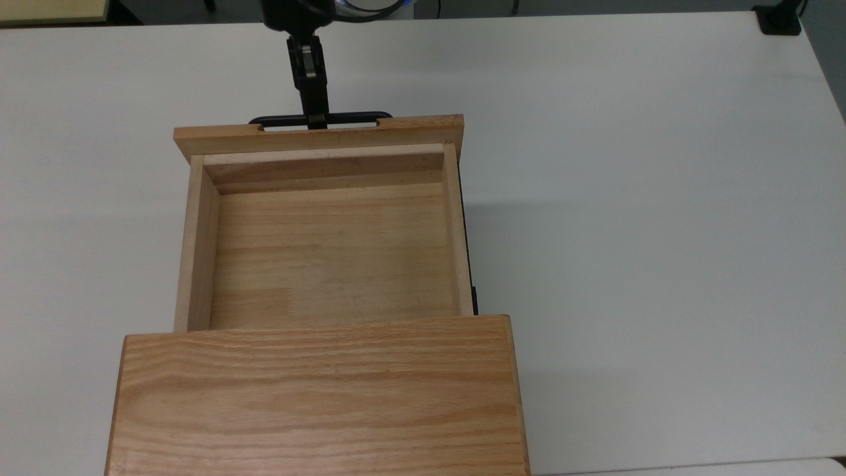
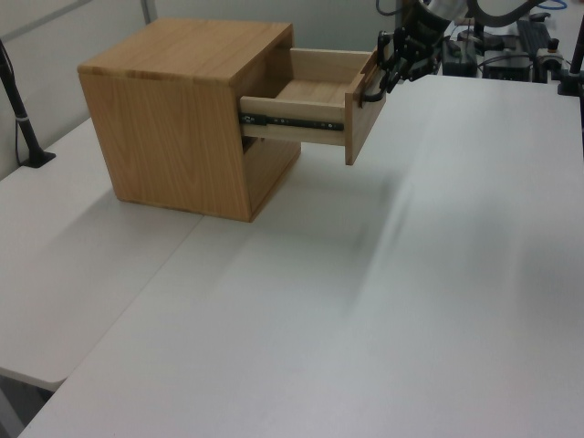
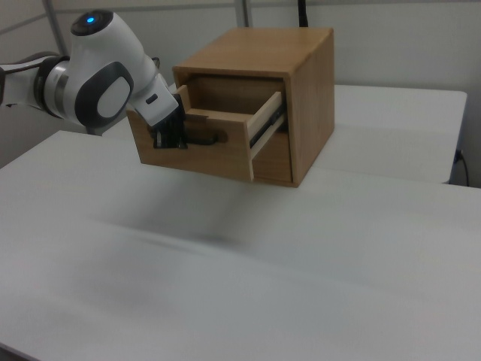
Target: Open the drawer by sliding it
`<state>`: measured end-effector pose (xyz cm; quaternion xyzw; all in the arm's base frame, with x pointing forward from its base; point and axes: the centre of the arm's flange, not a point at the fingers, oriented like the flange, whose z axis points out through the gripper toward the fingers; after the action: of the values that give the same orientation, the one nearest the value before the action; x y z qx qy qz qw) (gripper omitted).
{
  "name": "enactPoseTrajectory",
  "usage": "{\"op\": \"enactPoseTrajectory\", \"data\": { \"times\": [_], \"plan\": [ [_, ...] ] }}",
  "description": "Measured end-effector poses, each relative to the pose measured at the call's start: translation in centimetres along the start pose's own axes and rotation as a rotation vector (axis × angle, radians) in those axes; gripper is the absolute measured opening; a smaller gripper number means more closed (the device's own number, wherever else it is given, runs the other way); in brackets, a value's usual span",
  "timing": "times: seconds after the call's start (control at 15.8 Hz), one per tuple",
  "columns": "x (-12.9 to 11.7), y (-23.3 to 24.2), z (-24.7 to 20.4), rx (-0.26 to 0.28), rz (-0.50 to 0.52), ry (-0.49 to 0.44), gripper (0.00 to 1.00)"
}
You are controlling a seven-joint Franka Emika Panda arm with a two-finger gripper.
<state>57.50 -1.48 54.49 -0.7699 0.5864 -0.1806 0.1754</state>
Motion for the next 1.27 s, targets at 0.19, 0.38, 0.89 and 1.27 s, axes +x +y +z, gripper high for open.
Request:
{"op": "enactPoseTrajectory", "data": {
  "times": [0.19,0.38,0.89,1.27],
  "plan": [
    [-0.2,-0.3,-0.4,0.007,-0.011,-0.001,0.32],
    [-0.2,-0.7,-1.6,0.027,-0.015,0.005,0.63],
    [-3.3,-0.4,-4.5,-0.242,-0.607,-0.199,1.00],
    [-3.1,0.0,-8.3,-0.388,-1.198,-0.305,1.00]
  ]
}}
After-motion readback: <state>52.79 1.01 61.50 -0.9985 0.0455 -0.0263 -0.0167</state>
